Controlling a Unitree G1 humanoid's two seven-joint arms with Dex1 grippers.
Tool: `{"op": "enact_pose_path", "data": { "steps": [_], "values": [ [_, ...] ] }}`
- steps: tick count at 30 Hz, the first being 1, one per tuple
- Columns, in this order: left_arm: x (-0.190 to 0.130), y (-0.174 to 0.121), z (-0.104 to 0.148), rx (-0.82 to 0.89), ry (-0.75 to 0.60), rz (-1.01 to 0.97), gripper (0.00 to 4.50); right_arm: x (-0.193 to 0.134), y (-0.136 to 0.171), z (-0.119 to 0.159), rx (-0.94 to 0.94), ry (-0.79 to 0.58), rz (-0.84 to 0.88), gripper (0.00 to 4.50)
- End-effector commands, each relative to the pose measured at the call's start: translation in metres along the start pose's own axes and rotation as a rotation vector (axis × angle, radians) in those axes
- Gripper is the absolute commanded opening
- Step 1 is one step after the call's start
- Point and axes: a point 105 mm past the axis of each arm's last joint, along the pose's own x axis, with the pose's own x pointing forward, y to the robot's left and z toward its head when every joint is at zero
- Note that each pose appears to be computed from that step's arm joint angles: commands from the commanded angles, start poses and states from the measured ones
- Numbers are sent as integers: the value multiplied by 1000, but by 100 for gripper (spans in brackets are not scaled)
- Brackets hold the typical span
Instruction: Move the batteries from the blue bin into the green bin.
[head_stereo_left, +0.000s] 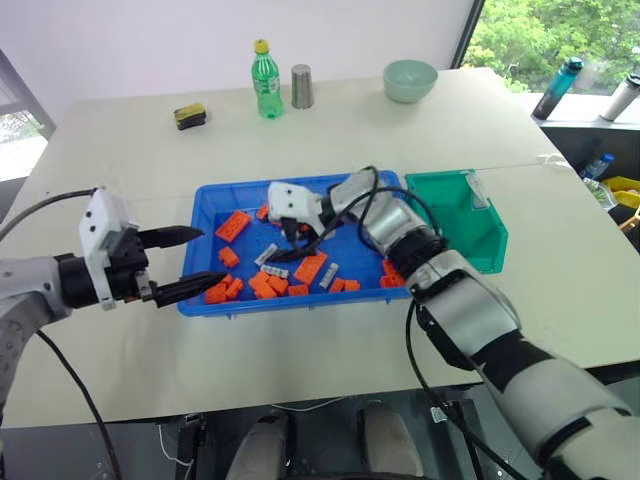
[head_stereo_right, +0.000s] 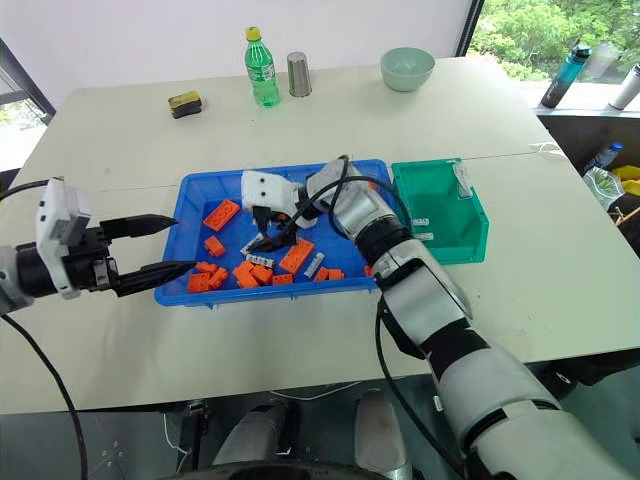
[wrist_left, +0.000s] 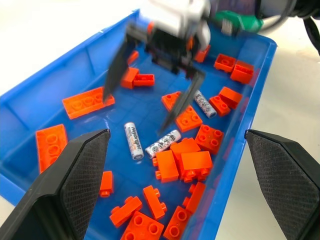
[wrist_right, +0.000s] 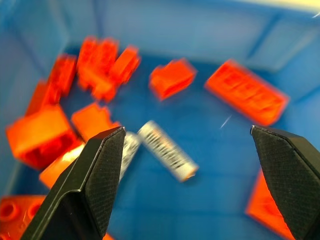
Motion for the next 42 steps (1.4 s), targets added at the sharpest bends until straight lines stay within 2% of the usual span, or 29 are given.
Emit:
{"op": "enact_pose_path", "data": {
  "steps": [1, 12, 20, 25, 28, 36, 42],
  "values": [
    [-8, -5, 10, 33, -19, 23, 450, 2, -8, 17, -119, 10, -8, 411],
    [-20, -11, 9, 24, -3, 71, 450, 13, -4, 13, -156, 41, 8, 411],
    [-18, -11, 10, 26, -4, 75, 450, 15, -4, 13, -89, 38, 7, 411],
    [-16, -9, 10, 28, -7, 71, 450, 8, -8, 32, 9, -47, 49, 411],
    [-15, -8, 10, 28, -9, 68, 450, 1, -15, 38, 6, -49, 29, 411],
    [-13, -9, 10, 31, -17, 62, 450, 5, -14, 9, -175, 107, -36, 411],
    [-17, -11, 9, 29, -11, 76, 450, 17, -5, -2, -247, 119, -48, 411]
  ]
}}
